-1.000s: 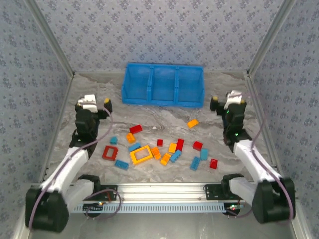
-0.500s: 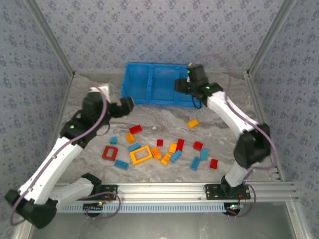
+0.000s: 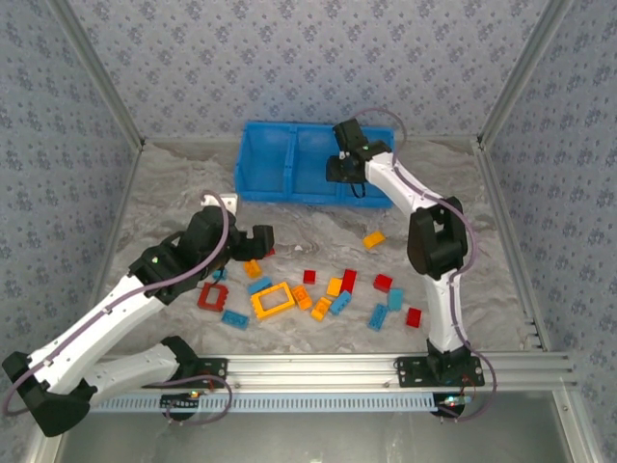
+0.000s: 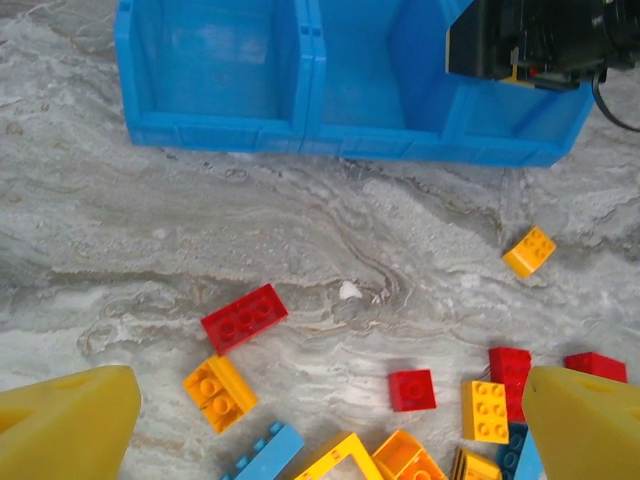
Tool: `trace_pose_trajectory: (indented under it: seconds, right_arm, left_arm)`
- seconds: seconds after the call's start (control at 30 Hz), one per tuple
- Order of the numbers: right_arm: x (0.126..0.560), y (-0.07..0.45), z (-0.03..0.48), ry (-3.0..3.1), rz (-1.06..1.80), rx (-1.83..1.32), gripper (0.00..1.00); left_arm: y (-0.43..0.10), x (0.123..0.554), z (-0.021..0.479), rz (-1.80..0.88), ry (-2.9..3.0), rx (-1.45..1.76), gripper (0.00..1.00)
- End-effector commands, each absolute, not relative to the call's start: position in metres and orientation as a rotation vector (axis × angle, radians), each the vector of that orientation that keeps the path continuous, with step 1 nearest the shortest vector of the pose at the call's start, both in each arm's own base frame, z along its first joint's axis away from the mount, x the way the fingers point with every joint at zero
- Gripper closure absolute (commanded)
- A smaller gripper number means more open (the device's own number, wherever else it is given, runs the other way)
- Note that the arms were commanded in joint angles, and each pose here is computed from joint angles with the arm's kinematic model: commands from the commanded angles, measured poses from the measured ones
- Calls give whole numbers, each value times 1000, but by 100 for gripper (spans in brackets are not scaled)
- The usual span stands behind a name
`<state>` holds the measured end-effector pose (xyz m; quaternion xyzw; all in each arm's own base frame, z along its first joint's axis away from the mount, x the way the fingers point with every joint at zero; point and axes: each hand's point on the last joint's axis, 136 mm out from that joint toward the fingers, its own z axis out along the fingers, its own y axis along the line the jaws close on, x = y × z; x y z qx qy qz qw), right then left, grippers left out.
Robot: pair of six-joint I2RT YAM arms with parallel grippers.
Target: Sort the legos into containers by color
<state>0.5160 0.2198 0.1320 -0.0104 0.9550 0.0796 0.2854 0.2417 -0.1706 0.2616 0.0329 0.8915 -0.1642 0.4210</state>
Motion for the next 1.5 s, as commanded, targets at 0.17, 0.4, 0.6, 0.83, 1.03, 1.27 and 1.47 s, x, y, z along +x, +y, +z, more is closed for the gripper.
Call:
trace_pose_trajectory:
  seconds: [0.17,0.4,0.6,0.83,1.03,1.27,1.47]
  right_arm:
    - [515,203,115,2612,69,-35,70]
    - [489,193,127,2603,45,-10,82]
    - [462,188,130,2597,72,83,85]
    - [447,200,121,2600,84,57,86]
    - [443,196,136,2575,79,61,69]
    - [408,152,190,2459,9,245,43]
    - [356,129,152,2526,51,497,42]
  left_arm:
    - [-151,227,260,-391,2218,37,3]
    - [-148,224,258,-397,2216,23,3]
    - [-150,224,257,-407,2217,18,3]
    - [-152,223,258,-426,2217,15,4]
    - [-154,223,258,-438,2216,15,5]
    - [-200,222,256,-658,2203,137,4]
    - [-249,219,241,-753,2203,286,3]
